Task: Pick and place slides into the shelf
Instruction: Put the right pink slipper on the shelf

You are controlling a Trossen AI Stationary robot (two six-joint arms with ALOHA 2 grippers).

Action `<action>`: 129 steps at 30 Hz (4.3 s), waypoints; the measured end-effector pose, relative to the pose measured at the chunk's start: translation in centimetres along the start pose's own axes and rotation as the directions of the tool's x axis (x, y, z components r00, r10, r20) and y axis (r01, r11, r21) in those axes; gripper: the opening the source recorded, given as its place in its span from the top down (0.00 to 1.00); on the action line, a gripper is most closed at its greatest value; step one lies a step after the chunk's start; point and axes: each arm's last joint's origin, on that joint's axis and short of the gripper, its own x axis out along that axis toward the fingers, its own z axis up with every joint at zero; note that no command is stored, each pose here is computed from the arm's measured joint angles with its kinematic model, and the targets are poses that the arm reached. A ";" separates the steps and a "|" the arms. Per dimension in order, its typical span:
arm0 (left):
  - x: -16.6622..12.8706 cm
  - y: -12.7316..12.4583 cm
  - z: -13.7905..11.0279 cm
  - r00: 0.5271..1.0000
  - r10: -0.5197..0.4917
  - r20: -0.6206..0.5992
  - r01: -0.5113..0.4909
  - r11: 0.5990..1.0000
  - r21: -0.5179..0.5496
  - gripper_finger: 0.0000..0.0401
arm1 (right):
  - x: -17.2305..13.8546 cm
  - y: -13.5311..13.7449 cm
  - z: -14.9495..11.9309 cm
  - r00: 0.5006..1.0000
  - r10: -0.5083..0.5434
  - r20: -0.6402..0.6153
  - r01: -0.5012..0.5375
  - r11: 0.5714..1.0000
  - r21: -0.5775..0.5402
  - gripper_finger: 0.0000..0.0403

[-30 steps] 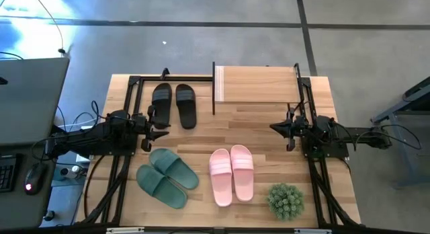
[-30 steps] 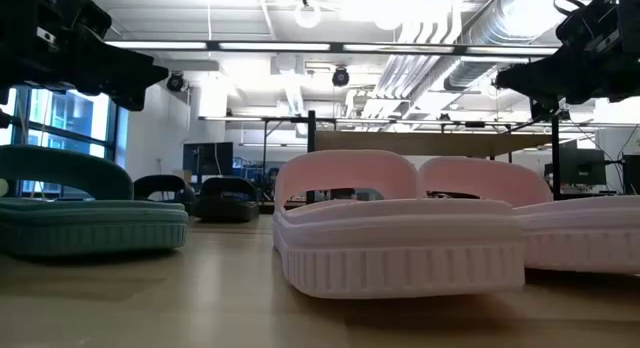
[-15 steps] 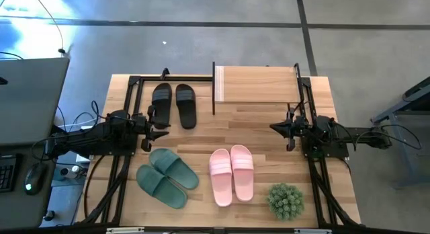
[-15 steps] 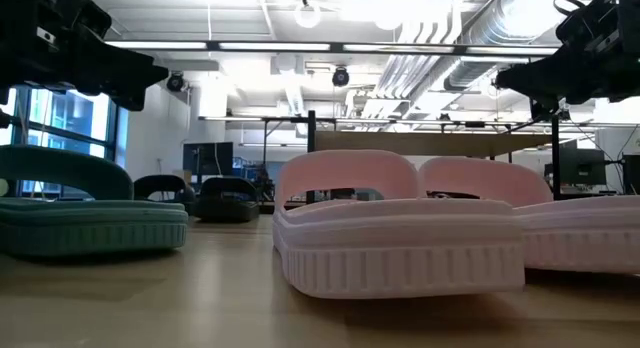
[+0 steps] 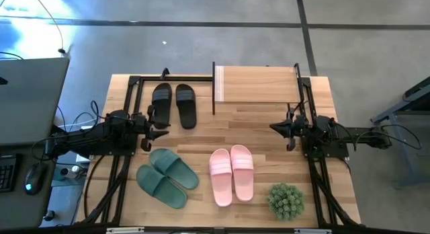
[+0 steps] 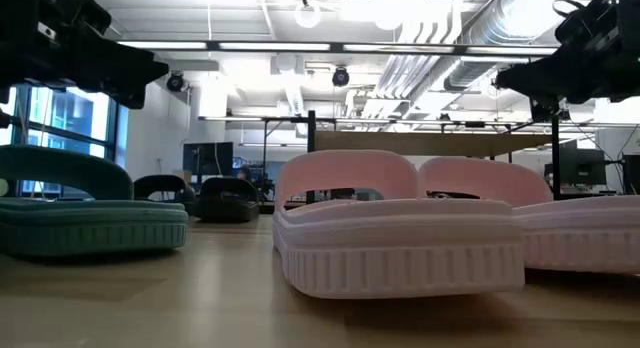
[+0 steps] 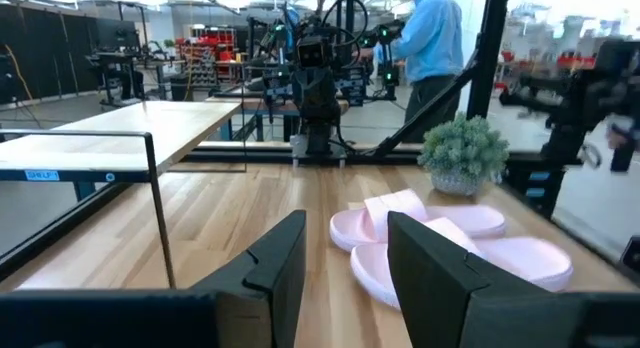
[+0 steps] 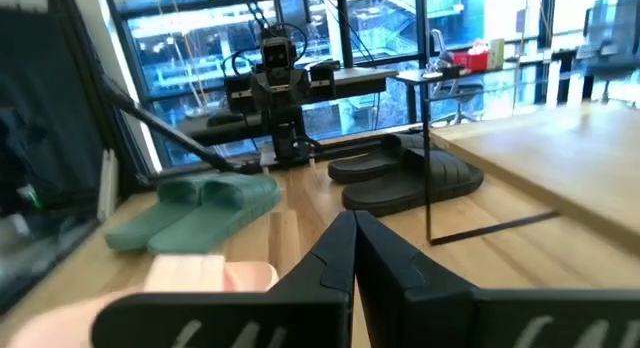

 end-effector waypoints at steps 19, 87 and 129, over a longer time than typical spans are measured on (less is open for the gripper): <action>0.0 -0.2 0.6 0.997 -0.059 0.056 0.078 0.892 -0.446 0.68 | -3.4 2.3 9.5 0.693 0.392 0.605 -0.541 0.838 0.077 1.00; 3.4 -5.1 6.7 0.898 -0.024 -0.439 -0.007 0.998 -0.070 0.68 | 15.5 22.0 5.6 0.443 -0.501 -0.744 -0.123 0.788 -0.604 0.66; 3.4 -5.2 6.7 0.895 -0.035 -0.444 0.002 0.997 -0.075 0.68 | 19.5 22.9 -6.6 0.210 -0.744 -0.634 -0.001 0.649 -0.761 0.66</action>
